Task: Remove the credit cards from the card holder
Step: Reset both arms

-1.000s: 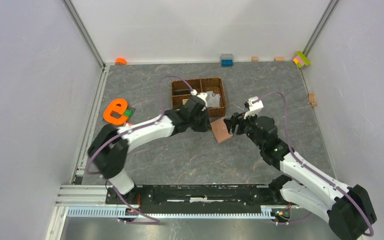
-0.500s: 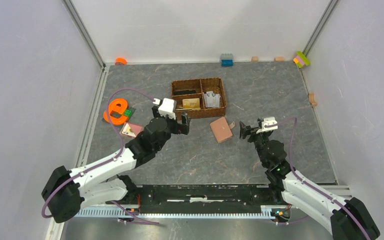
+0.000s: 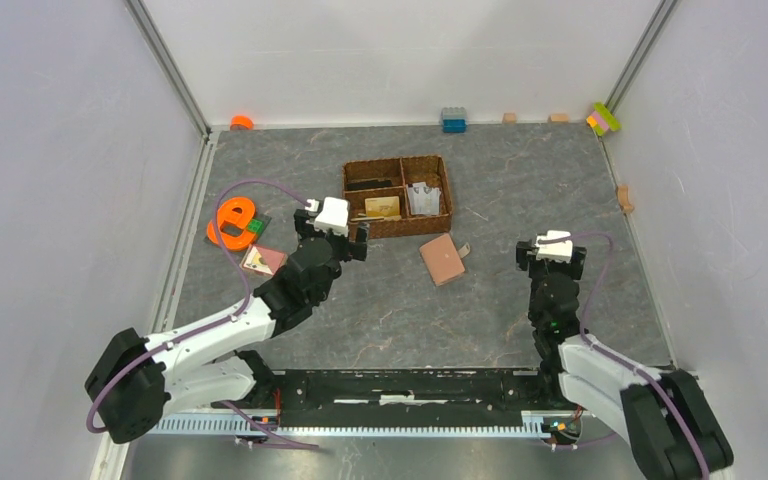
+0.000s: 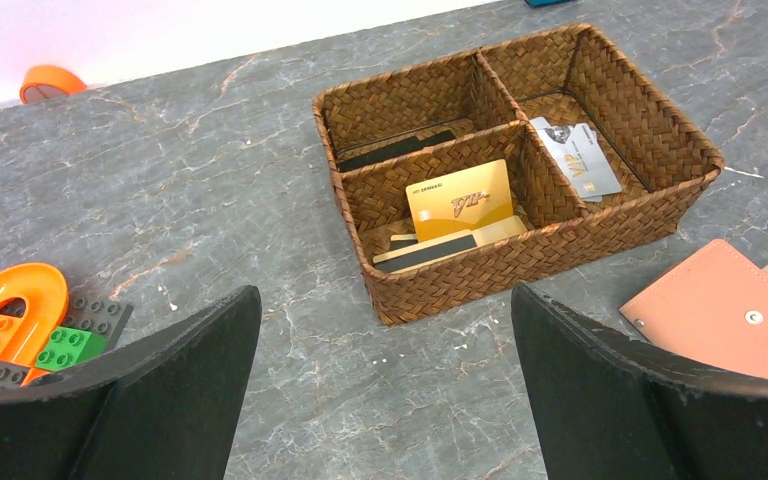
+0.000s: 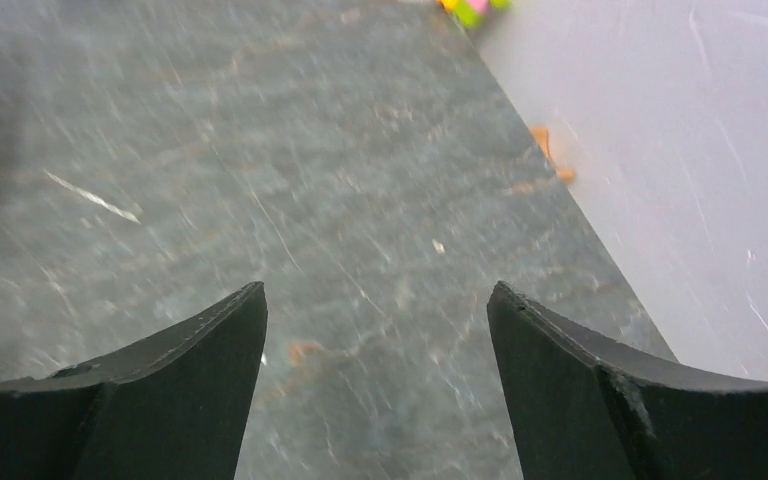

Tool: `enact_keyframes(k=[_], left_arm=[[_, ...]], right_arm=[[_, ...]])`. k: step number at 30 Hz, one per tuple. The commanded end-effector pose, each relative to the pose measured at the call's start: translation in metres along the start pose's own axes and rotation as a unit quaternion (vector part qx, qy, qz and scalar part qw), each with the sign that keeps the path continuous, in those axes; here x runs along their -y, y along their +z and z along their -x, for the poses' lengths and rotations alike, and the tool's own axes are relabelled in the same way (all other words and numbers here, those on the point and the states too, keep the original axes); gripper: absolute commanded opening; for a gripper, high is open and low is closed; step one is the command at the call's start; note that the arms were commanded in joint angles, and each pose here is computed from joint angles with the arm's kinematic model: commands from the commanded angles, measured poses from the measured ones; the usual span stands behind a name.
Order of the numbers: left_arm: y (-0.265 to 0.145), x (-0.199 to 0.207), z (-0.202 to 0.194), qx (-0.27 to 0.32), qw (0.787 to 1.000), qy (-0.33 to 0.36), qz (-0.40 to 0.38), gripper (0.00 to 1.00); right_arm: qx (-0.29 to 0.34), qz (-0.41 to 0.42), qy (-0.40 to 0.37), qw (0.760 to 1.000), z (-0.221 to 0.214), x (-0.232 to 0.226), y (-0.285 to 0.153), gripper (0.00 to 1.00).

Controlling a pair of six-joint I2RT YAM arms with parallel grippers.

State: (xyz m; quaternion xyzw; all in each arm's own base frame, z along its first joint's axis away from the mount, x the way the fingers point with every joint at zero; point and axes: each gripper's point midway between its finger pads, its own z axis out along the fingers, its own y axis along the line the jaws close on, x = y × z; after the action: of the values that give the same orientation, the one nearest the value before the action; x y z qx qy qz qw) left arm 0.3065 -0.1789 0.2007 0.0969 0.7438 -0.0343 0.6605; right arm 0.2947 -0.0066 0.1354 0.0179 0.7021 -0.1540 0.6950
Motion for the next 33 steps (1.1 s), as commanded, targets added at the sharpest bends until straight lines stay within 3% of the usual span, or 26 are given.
enact_keyframes(k=[1,5,8,11,13,21,33], left_arm=[[0.0,-0.005,0.018,0.028,1.0,-0.003,0.008,1.0],[0.0,-0.004,0.019,0.032,0.999,-0.005,0.004,1.0],[0.002,-0.003,0.016,0.029,1.0,0.003,0.005,1.0],[0.004,-0.003,0.013,0.026,1.0,0.009,0.011,1.0],[0.005,-0.001,0.013,0.026,1.0,0.01,0.006,1.0],[0.015,0.0,-0.003,0.008,0.999,0.034,0.003,1.0],[0.017,-0.068,-0.041,-0.02,0.992,0.064,0.107,1.0]], right_arm=[[-0.01,-0.026,-0.038,0.999,-0.023,0.015,-0.003,0.85],[0.034,-0.019,-0.046,0.998,-0.027,0.025,-0.021,0.82],[0.024,-0.025,-0.053,0.998,-0.033,0.026,-0.018,0.83],[0.013,-0.035,-0.043,0.998,-0.038,0.028,-0.015,0.87],[0.003,-0.033,-0.045,0.998,-0.042,0.027,-0.012,0.98],[0.001,-0.036,-0.043,0.998,-0.043,0.028,-0.011,0.98],[0.004,-0.037,-0.042,0.998,-0.042,0.028,-0.011,0.98]])
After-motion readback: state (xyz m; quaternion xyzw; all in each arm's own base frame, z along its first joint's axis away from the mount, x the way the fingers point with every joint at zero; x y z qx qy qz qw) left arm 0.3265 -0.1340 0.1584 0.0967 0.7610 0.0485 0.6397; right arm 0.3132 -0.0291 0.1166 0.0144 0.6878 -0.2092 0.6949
